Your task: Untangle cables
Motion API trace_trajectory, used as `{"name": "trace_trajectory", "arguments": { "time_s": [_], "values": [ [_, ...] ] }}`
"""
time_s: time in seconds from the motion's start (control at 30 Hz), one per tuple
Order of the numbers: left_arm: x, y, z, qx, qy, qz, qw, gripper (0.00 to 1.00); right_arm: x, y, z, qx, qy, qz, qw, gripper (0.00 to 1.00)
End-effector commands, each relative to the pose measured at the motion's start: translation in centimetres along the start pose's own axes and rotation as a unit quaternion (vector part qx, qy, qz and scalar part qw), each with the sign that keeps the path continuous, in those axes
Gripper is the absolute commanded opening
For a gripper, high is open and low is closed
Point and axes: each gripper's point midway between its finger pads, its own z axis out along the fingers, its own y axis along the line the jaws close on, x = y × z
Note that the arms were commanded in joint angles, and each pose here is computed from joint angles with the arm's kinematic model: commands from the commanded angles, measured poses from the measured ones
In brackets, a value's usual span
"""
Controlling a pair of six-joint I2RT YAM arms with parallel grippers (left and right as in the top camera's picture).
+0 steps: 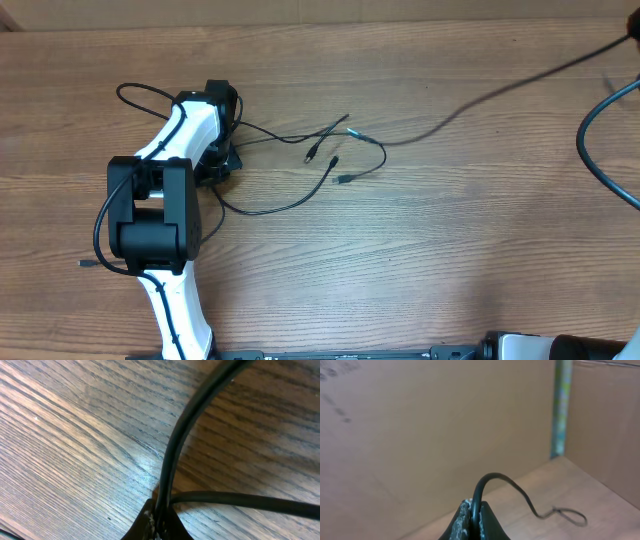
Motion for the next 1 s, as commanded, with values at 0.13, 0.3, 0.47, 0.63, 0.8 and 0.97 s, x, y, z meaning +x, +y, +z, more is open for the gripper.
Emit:
{"name": "trace_trajectory", "arguments": {
  "time_s": [0.13,0.3,0.47,0.63,0.8,0.97],
  "values": [
    [1.4,0.7,3.4,-0.022,0.037,-0.01,0.999,0.05,0.5,-8.3,0.2,0.233,0.0,-0.03,0.972,0.04],
    [1.1,1.5,3.6,-0.02,0.042,-0.024,0.999,0.06,2.8,-10.5,1.5,0.255,0.045,0.014,0.966,0.04],
    [1.3,1.5,4.0,0.014,0.07,-0.045,0.996,0.04,6.1,-8.0,3.6,0.157,0.128,0.035,0.979,0.04],
    [1.4,0.5,3.9,0.039,0.077,-0.044,0.995,0.04,10.8,-5.2,5.2,0.077,0.238,0.049,0.967,0.05],
    [1.6,-0.4,3.6,0.041,0.07,-0.032,0.996,0.04,15.3,-4.3,6.1,0.055,0.336,0.06,0.938,0.05],
    [1.9,-1.1,3.4,0.041,0.067,-0.022,0.997,0.04,20.3,-5.2,8.0,0.083,0.432,0.061,0.896,0.04]
  ]
}}
